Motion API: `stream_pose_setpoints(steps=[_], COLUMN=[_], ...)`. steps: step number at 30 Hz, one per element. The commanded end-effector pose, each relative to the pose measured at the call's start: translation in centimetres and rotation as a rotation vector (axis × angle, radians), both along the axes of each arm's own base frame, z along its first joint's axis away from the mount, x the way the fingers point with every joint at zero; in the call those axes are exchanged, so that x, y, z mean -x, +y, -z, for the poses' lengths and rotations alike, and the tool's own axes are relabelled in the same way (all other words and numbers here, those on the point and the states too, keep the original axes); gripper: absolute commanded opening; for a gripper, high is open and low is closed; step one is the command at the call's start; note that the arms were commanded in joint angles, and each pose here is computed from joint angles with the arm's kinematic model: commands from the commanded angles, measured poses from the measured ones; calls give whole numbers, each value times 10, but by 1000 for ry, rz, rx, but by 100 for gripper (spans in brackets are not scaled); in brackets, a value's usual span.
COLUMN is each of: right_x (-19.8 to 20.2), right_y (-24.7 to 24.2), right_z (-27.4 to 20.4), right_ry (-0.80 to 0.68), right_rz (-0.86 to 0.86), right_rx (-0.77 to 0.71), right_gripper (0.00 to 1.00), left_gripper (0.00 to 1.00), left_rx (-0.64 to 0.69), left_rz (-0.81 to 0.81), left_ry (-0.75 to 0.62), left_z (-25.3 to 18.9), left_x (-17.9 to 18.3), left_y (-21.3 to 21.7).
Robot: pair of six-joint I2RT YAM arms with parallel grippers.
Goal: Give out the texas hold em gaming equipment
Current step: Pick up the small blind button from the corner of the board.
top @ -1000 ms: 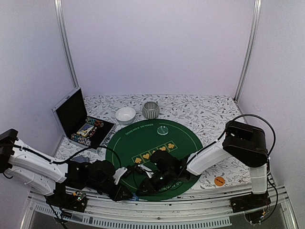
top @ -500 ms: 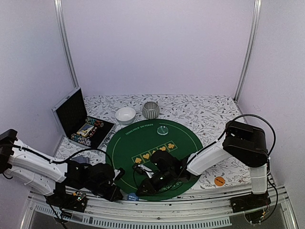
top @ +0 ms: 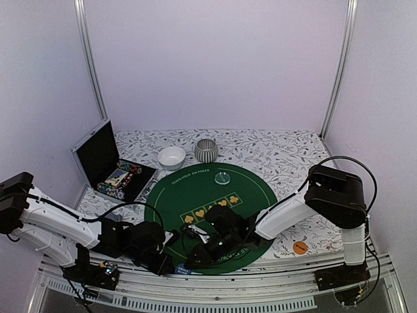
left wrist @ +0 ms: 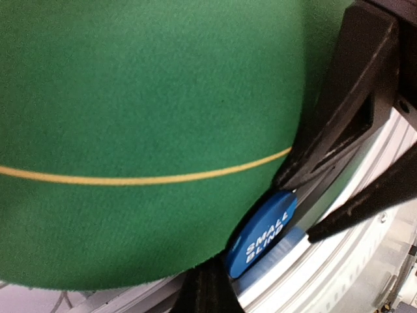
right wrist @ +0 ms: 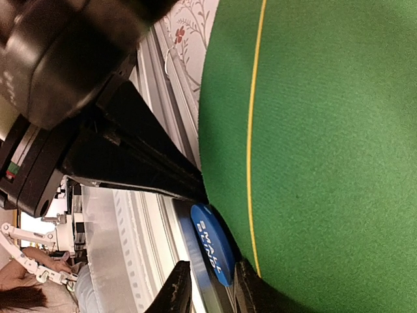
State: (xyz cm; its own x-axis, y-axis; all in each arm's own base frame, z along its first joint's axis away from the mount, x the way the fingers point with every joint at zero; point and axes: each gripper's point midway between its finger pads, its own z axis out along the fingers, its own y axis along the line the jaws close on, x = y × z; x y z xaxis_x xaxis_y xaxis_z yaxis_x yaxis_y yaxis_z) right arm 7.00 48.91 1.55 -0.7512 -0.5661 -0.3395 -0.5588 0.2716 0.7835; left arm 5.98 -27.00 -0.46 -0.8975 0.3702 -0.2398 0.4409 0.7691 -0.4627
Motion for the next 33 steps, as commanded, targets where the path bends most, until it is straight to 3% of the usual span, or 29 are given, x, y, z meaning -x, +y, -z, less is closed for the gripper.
stream_pose_setpoints(steps=[1,17,28,33], right_x=[12,23,-9,-10], right_y=[1,9,-1,-8], right_z=[18,4,5,19], right_ry=[23,-21,-206,-233], right_rz=[-33,-61,157,184], right_rx=[46,-26,11,61], right_gripper=[27,29,30,38], left_gripper=[2,1,1,1], left_rx=[-19,-10,-1,6], left_rz=[16,11,10,8], left_ry=[18,8,6,4], left_z=[10,9,10,10], left_x=[4,2,2,2], left_y=[3,0,1,2])
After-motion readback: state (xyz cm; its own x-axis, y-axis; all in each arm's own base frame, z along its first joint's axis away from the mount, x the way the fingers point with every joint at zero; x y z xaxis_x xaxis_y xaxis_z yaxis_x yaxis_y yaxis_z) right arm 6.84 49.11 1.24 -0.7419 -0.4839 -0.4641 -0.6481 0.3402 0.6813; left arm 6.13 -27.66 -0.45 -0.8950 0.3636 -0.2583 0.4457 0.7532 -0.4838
